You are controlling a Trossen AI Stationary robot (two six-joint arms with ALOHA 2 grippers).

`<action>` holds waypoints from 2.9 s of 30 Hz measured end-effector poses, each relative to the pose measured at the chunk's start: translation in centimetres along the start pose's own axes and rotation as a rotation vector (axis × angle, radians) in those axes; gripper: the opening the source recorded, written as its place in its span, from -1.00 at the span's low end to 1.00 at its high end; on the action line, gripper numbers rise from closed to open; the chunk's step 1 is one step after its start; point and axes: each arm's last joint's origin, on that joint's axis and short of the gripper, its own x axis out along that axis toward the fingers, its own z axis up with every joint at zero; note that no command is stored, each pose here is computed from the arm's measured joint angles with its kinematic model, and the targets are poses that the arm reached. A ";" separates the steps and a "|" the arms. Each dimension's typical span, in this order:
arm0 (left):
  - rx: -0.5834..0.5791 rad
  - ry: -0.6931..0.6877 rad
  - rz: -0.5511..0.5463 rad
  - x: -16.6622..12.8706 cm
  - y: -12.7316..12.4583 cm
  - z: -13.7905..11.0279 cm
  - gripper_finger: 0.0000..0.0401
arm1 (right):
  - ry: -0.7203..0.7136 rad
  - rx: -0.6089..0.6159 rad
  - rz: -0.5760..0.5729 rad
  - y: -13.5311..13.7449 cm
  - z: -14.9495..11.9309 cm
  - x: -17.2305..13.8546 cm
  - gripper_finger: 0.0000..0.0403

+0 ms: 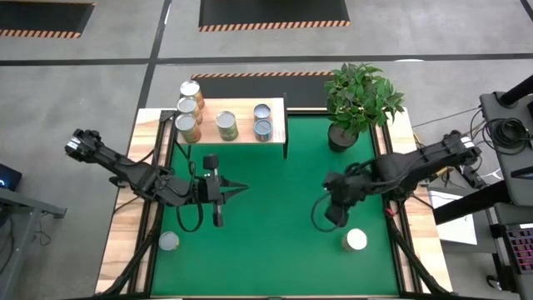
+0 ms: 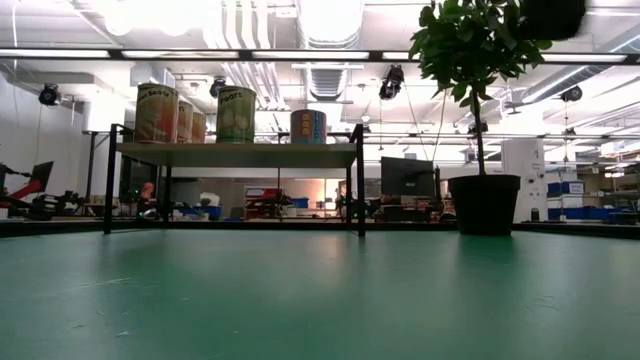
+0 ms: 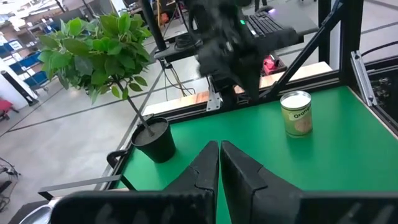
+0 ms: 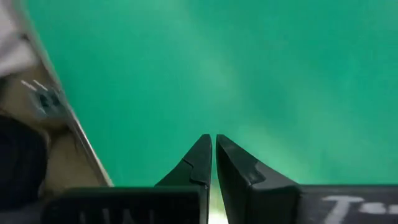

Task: Pick and place cans onto a shelf
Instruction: Put the light green can on the shelf aligned with the light green can

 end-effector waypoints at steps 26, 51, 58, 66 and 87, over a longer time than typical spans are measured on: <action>-0.015 0.021 -0.005 0.4 -0.4 -0.4 -1.00 | 0.178 0.465 -0.226 2.5 -12.9 5.3 -0.23; -0.010 0.029 -0.006 0.6 -0.5 -0.5 -1.00 | 0.149 0.220 -0.315 3.8 -13.3 9.8 0.91; 0.013 0.026 -0.005 0.4 -0.4 -0.5 -1.00 | 0.115 0.190 -0.304 3.8 -13.0 9.5 0.58; 0.015 -0.006 -0.001 -0.7 0.5 0.0 -1.00 | 0.070 0.187 -0.273 3.7 -12.7 8.7 0.49; -0.104 -0.282 0.060 -6.2 4.4 -2.3 -1.00 | -0.211 -0.272 -0.129 6.9 3.1 3.4 0.54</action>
